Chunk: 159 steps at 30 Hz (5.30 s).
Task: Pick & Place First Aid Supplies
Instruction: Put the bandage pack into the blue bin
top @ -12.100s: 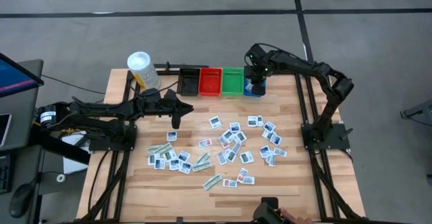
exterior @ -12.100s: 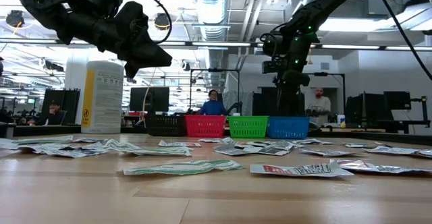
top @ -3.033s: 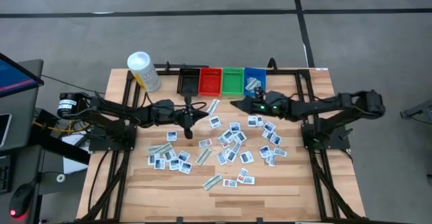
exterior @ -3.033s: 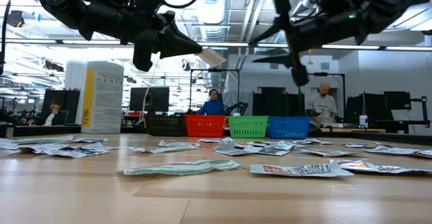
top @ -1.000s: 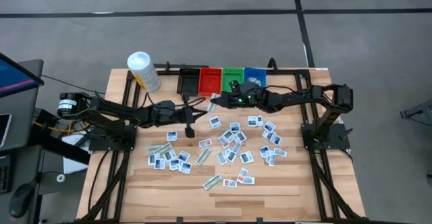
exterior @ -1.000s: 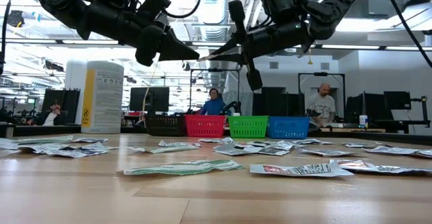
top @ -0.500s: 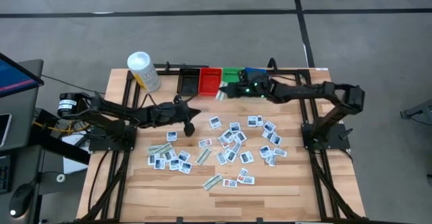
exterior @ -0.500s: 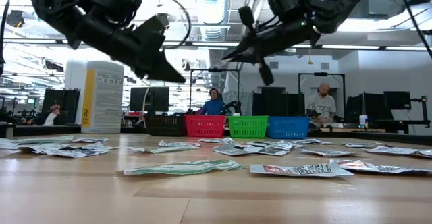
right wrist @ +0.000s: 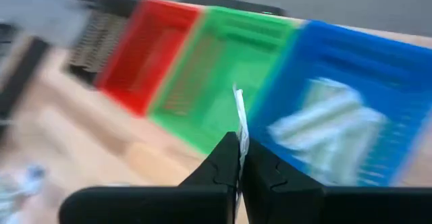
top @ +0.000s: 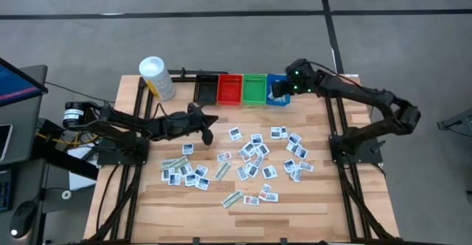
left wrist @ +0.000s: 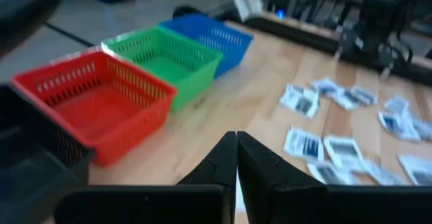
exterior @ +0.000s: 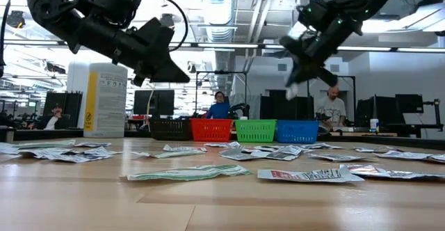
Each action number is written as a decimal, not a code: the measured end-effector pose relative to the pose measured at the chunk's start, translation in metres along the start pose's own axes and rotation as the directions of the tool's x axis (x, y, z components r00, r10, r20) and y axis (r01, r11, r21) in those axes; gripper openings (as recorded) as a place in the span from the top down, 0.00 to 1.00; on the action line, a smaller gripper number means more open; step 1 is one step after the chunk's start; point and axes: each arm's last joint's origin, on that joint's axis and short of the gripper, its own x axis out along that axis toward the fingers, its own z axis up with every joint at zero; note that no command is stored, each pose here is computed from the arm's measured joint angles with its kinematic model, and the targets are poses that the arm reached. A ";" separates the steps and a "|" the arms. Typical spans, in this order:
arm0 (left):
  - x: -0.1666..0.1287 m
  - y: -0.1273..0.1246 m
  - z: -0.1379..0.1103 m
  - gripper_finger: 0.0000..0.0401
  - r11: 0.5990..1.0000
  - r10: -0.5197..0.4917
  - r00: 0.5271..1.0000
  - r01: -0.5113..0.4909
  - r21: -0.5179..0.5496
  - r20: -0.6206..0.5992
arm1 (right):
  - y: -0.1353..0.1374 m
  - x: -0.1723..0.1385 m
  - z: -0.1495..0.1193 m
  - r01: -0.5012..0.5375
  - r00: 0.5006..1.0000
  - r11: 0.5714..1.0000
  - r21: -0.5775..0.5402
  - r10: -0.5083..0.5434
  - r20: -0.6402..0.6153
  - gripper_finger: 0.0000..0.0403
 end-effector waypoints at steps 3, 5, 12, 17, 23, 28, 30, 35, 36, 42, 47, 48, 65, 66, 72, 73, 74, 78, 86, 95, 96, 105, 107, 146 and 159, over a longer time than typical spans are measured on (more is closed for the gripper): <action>0.000 0.001 0.003 0.97 0.999 0.007 0.999 -0.008 0.041 0.032 | -0.007 0.006 0.000 0.069 0.998 0.997 -0.032 -0.069 0.004 0.99; 0.001 0.003 0.005 0.97 0.998 0.014 0.999 -0.017 0.059 0.049 | -0.010 0.011 0.000 0.110 0.994 0.993 -0.035 -0.110 0.005 0.99; 0.003 0.010 0.009 0.97 0.998 0.041 0.996 -0.045 0.053 0.074 | -0.022 0.027 0.000 0.201 0.979 0.977 -0.075 -0.202 -0.005 0.97; 0.002 0.006 0.009 0.97 1.000 0.011 0.997 -0.010 -0.016 0.076 | -0.026 0.030 0.001 0.209 0.978 0.974 -0.089 -0.210 -0.013 0.85; 0.001 0.002 0.008 0.97 0.999 -0.029 0.997 0.031 -0.025 0.070 | -0.029 0.029 0.003 0.213 0.977 0.974 -0.079 -0.215 -0.009 0.68; 0.001 0.002 0.008 0.97 0.999 -0.026 0.997 0.028 -0.025 0.070 | -0.023 0.021 0.004 0.236 0.972 0.968 -0.087 -0.233 0.042 0.60; 0.001 0.002 0.008 0.97 0.999 -0.025 0.997 0.027 -0.025 0.070 | -0.017 0.015 0.004 0.261 0.964 0.959 -0.113 -0.252 0.087 0.58; 0.001 0.002 0.008 0.97 1.000 -0.025 0.997 0.026 -0.014 0.071 | 0.004 -0.008 0.002 0.284 0.947 0.939 -0.194 -0.243 0.209 0.55; 0.001 0.002 0.008 0.97 1.000 -0.025 0.997 0.026 -0.018 0.071 | 0.009 -0.014 0.001 0.277 0.946 0.938 -0.208 -0.229 0.229 0.55; 0.001 0.002 0.008 0.97 0.998 -0.032 0.997 0.035 -0.047 0.069 | 0.036 -0.042 -0.011 0.179 0.958 0.921 -0.345 -0.084 0.274 0.56; 0.001 0.001 0.008 0.97 0.995 -0.081 0.995 0.084 -0.046 0.060 | 0.059 -0.058 -0.029 0.102 0.967 0.859 -0.502 0.032 0.251 0.58; 0.002 0.001 0.008 0.97 0.994 -0.098 0.994 0.101 -0.048 0.057 | 0.063 -0.060 -0.033 0.084 0.970 0.847 -0.524 0.051 0.238 0.58; 0.002 0.001 0.004 0.97 0.903 -0.427 0.903 0.422 -0.078 -0.048 | 0.119 -0.029 -0.121 -0.125 0.991 0.672 -0.730 0.126 -0.054 0.66; 0.002 0.000 0.003 0.97 0.893 -0.447 0.893 0.442 -0.083 -0.056 | 0.124 -0.028 -0.127 -0.142 0.988 0.661 -0.737 0.144 -0.062 0.67; -0.003 -0.010 0.000 0.97 0.816 -0.578 0.810 0.571 -0.090 -0.099 | 0.146 -0.012 -0.162 -0.217 0.970 0.599 -0.771 0.219 -0.103 0.69; -0.004 -0.013 -0.001 0.97 0.801 -0.599 0.794 0.592 -0.090 -0.105 | 0.149 -0.011 -0.168 -0.228 0.968 0.591 -0.774 0.224 -0.115 0.70; -0.006 -0.016 -0.002 0.97 0.788 -0.616 0.780 0.610 -0.089 -0.112 | 0.150 -0.010 -0.174 -0.240 0.966 0.584 -0.776 0.227 -0.128 0.70; -0.013 -0.026 -0.007 0.97 0.736 -0.676 0.717 0.670 -0.099 -0.172 | 0.167 -0.012 -0.196 -0.316 0.941 0.544 -0.777 0.286 -0.182 0.71; -0.043 -0.039 -0.021 0.97 0.672 -0.737 0.643 0.728 -0.132 -0.210 | 0.196 -0.006 -0.243 -0.367 0.918 0.367 -0.855 0.290 -0.270 0.71; -0.069 -0.057 -0.025 0.97 0.678 -0.733 0.654 0.725 -0.121 -0.188 | 0.228 0.016 -0.264 -0.405 0.903 0.360 -0.840 0.300 -0.307 0.71; -0.070 -0.058 -0.025 0.97 0.679 -0.732 0.655 0.724 -0.123 -0.188 | 0.230 0.018 -0.262 -0.406 0.902 0.357 -0.841 0.307 -0.305 0.71; -0.073 -0.060 -0.026 0.97 0.678 -0.734 0.651 0.722 -0.141 -0.196 | 0.228 0.024 -0.260 -0.538 0.832 0.270 -0.799 0.325 -0.450 0.71; -0.073 -0.060 -0.026 0.97 0.682 -0.730 0.655 0.718 -0.140 -0.195 | 0.228 0.021 -0.265 -0.550 0.818 0.207 -0.809 0.329 -0.472 0.71; -0.076 -0.054 -0.040 0.97 0.708 -0.706 0.677 0.680 -0.189 -0.208 | 0.222 0.052 -0.304 -0.577 0.811 0.202 -0.791 0.260 -0.525 0.71; -0.076 -0.054 -0.039 0.97 0.722 -0.692 0.694 0.668 -0.178 -0.201 | 0.220 0.052 -0.304 -0.588 0.807 0.252 -0.769 0.242 -0.538 0.88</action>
